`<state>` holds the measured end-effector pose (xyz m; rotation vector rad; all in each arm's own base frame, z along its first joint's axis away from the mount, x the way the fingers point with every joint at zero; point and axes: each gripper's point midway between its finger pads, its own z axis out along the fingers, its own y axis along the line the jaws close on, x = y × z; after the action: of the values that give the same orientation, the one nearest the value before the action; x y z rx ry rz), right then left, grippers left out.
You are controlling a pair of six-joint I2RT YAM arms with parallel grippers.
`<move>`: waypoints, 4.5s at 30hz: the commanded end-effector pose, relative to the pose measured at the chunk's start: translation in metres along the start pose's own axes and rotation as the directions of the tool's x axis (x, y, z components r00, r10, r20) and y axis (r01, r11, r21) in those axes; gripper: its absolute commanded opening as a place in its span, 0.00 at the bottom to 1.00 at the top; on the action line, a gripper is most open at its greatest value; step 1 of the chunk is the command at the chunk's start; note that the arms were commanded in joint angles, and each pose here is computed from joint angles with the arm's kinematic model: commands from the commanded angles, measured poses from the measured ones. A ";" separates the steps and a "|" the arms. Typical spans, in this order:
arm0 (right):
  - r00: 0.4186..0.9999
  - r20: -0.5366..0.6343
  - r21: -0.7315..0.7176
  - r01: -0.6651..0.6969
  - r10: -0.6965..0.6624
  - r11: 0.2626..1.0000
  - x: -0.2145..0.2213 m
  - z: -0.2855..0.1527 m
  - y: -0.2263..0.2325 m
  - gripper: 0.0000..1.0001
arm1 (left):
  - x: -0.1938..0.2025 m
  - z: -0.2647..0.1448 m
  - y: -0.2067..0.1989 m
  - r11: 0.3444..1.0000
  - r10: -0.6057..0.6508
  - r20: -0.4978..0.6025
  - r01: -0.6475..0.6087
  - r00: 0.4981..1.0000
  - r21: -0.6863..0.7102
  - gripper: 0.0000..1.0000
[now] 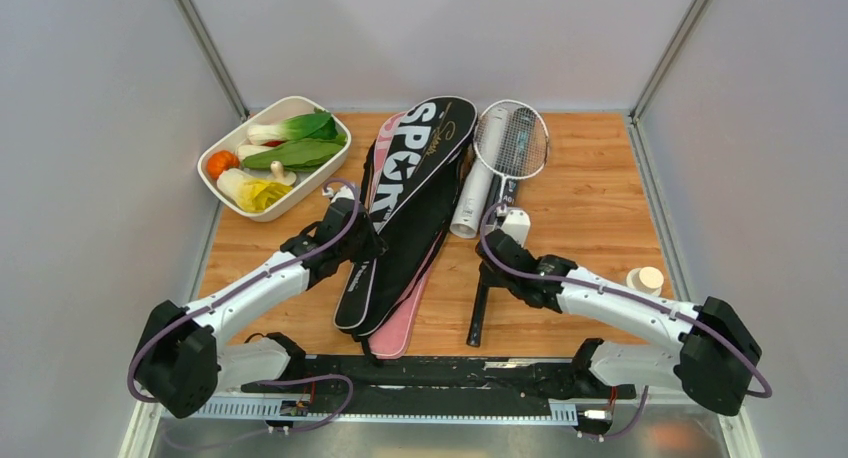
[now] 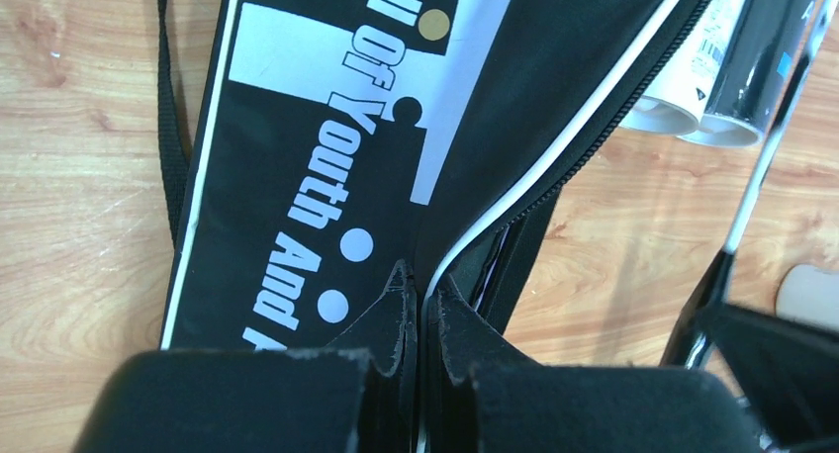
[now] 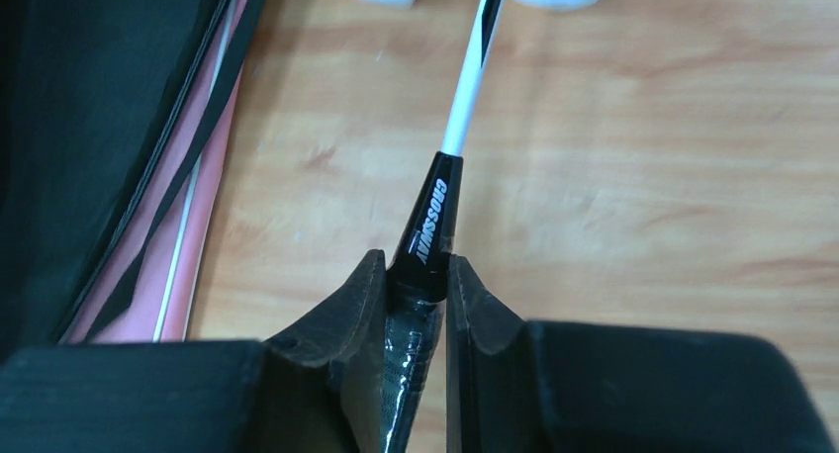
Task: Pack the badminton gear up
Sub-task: Place the racket in the racket bag.
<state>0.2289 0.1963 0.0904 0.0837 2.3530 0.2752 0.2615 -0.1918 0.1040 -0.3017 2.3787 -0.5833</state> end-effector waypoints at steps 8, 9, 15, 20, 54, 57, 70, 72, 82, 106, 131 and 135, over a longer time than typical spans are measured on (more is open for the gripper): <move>0.983 -0.134 -0.144 0.102 -0.122 0.984 0.075 -0.073 0.046 0.00 | -0.023 0.000 -0.034 0.993 -0.023 0.059 0.016 0.998 0.120 0.00; 0.983 -0.137 -0.154 0.102 -0.123 0.983 0.078 -0.077 0.050 0.00 | -0.024 0.000 -0.036 0.992 -0.022 0.059 0.015 0.998 0.129 0.00; 0.974 -0.188 -0.128 0.103 -0.126 0.987 0.091 -0.087 0.050 0.00 | -0.025 -0.001 -0.038 0.989 -0.033 0.069 0.023 0.997 0.146 0.00; 0.957 -0.266 -0.142 0.076 -0.112 0.987 0.110 -0.111 0.040 0.00 | -0.032 0.001 -0.036 0.992 -0.023 0.103 0.010 0.994 0.123 0.00; 0.973 0.007 -0.133 0.228 -0.229 0.964 0.099 -0.141 0.116 0.00 | -0.052 -0.007 -0.052 0.988 0.014 0.150 -0.036 0.989 0.147 0.00; 0.965 0.094 -0.079 0.253 -0.246 0.964 0.066 -0.126 0.134 0.00 | -0.046 -0.007 -0.050 0.986 0.021 0.135 -0.043 0.991 0.159 0.00; 0.923 0.245 -0.033 0.314 -0.297 0.949 -0.018 -0.053 0.193 0.02 | -0.017 -0.002 -0.048 0.977 0.013 0.035 -0.021 0.999 0.210 0.00; 0.942 0.205 -0.077 0.287 -0.267 0.955 -0.012 -0.059 0.189 0.19 | -0.016 0.000 -0.043 0.982 0.022 0.038 -0.029 0.999 0.189 0.00; 0.989 -0.133 -0.386 0.008 -0.064 0.922 0.076 -0.086 0.133 0.63 | -0.009 0.006 -0.041 0.982 0.022 0.012 -0.024 1.000 0.186 0.00; 0.974 -0.210 -0.569 -0.194 0.087 0.799 0.092 -0.031 0.123 0.58 | -0.006 0.004 -0.043 0.978 0.009 -0.004 -0.008 1.000 0.207 0.00; 0.973 -0.145 -0.719 -0.230 0.181 0.656 0.013 -0.038 0.158 0.00 | 0.008 0.002 -0.044 0.964 0.038 -0.030 -0.029 0.999 0.263 0.00; 0.961 -0.173 -0.762 -0.270 0.218 0.589 -0.009 -0.049 0.161 0.00 | 0.010 -0.003 -0.050 0.948 0.087 -0.028 -0.074 0.996 0.311 0.00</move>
<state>0.1793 0.3177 0.0792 0.0102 2.3305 1.1653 0.2633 -0.2244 0.1052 -0.1750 2.3347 -0.8055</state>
